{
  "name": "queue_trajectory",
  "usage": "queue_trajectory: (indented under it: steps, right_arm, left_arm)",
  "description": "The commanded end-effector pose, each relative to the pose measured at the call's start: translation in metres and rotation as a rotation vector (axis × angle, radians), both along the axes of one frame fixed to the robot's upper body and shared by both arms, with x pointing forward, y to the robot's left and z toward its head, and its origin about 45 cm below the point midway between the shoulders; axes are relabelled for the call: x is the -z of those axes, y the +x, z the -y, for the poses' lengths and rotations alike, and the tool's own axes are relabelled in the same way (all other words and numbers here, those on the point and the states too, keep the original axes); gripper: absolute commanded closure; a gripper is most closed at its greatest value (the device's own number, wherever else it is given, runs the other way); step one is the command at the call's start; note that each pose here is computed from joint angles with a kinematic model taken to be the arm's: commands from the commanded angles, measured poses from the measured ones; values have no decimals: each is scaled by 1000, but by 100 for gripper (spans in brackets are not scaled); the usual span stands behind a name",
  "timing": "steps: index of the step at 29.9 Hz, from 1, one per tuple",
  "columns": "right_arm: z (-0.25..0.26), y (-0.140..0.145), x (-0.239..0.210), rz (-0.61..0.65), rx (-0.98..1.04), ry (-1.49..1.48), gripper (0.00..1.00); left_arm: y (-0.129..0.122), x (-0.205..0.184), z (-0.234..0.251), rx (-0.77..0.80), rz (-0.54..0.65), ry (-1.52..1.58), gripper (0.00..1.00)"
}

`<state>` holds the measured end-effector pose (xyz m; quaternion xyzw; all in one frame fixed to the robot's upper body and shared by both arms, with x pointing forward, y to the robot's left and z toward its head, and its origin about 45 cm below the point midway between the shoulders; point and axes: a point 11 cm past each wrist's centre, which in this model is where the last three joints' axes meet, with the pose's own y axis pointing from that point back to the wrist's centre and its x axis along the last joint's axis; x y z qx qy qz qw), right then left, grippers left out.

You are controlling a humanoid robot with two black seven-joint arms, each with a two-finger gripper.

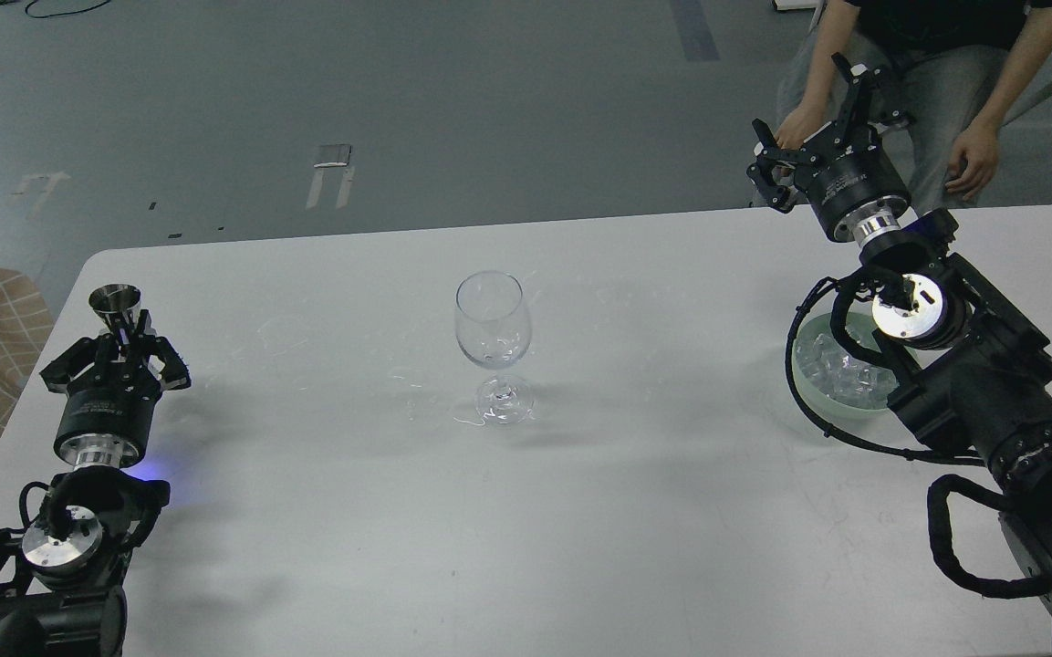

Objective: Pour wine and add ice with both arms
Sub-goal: 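Lift the jigger upright with the left gripper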

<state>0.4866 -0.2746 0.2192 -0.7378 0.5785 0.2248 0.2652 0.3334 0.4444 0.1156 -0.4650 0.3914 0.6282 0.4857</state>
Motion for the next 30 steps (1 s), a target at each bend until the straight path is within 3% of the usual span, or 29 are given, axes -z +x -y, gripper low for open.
queue_trajectory:
  steps: [1,30]
  right_arm:
    - [-1,0,1,-2,-1,0,0]
    - [0,-1,3,-5,0,0,0]
  left_arm:
    - [-1,0,-1,-8,0,1,100]
    - [-3,7,2,-32,-17,-1,100]
